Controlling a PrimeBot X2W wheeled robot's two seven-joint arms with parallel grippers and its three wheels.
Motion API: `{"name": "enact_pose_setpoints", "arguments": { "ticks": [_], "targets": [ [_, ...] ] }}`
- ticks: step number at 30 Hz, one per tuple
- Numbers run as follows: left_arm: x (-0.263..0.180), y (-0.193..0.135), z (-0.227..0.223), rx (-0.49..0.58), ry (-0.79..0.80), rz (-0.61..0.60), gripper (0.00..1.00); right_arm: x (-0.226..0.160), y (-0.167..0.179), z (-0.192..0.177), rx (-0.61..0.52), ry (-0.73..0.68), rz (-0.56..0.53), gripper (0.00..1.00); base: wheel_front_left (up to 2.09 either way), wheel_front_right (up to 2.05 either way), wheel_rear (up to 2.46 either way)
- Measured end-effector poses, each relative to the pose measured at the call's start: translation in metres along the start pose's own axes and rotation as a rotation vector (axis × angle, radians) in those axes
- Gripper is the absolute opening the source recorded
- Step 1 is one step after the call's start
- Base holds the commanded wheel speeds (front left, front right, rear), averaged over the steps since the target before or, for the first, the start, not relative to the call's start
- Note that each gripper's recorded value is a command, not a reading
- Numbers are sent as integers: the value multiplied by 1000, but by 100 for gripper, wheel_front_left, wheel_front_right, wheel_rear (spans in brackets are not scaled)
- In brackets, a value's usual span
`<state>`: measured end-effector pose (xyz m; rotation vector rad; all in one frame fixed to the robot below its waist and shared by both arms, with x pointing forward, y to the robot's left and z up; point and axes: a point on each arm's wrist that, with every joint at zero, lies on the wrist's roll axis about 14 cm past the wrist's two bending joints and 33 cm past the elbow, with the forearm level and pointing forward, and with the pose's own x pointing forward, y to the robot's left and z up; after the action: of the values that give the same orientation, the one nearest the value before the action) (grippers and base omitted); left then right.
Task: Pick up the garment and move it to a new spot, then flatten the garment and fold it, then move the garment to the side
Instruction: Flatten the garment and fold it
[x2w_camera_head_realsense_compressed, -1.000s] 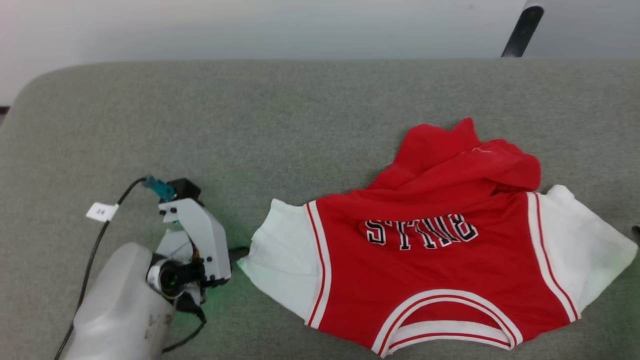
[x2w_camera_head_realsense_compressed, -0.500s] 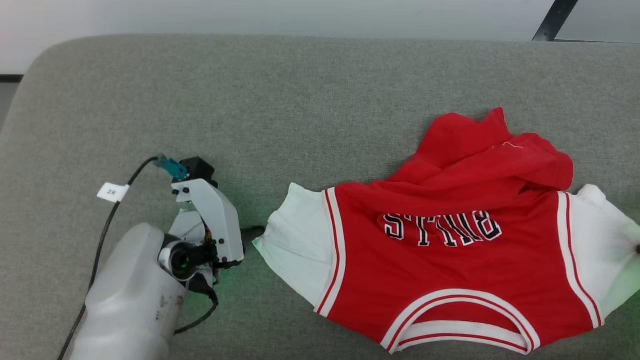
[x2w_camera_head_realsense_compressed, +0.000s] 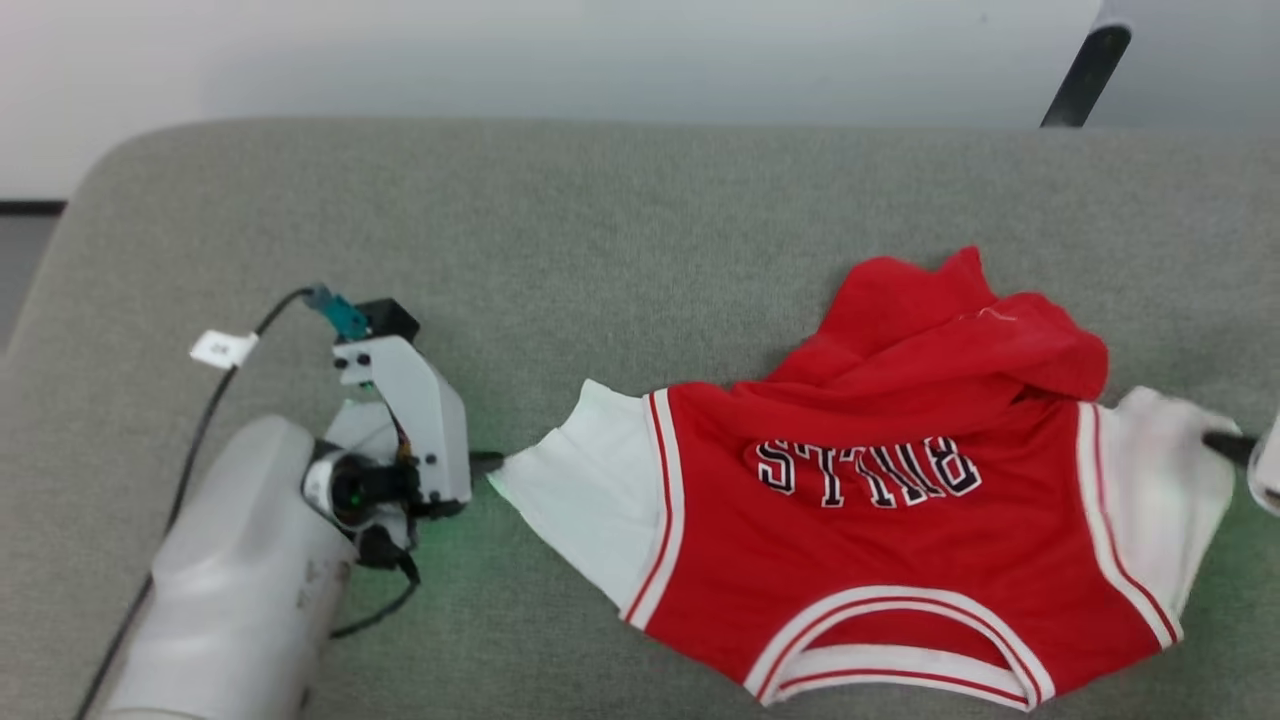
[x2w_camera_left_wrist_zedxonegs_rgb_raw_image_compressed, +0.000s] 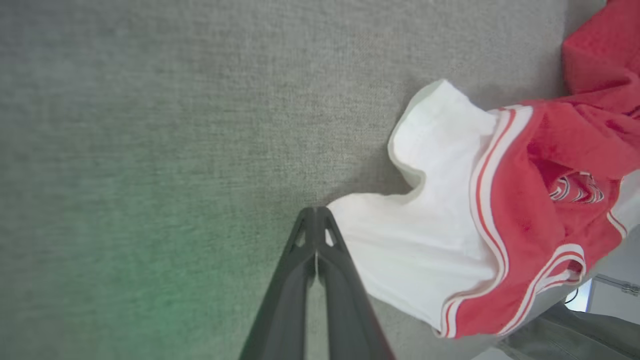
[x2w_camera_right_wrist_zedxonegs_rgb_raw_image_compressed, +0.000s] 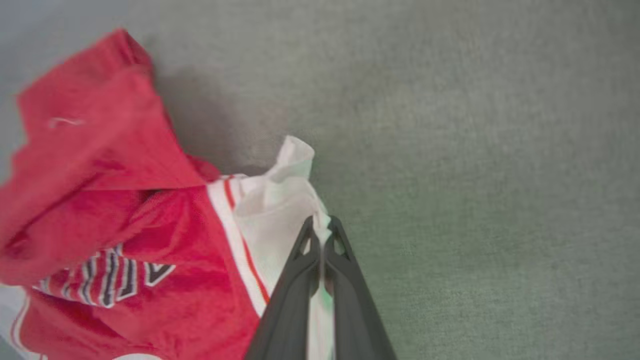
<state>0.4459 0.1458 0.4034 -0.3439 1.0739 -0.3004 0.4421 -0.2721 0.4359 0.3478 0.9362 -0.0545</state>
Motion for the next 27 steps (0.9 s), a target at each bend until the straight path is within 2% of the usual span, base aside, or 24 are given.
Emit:
{"name": "enact_pose_setpoints", "arguments": {
  "ticks": [3,12,20,27],
  "targets": [
    [-20,-10,22,44,-46,-2,0,-19,29,24,-15,-74,84,0,0,0,0],
    [-94,-71,94,201,-252,-45,0,-98,108,94,-62,-335,306,0,0,0,0],
    [-171,-106,157,301,-508,-21,0,-171,162,154,-131,-620,398,0,0,0,0],
    [-213,-120,200,321,-689,0,0,-206,198,189,-228,-799,420,0,0,0,0]
  ]
}}
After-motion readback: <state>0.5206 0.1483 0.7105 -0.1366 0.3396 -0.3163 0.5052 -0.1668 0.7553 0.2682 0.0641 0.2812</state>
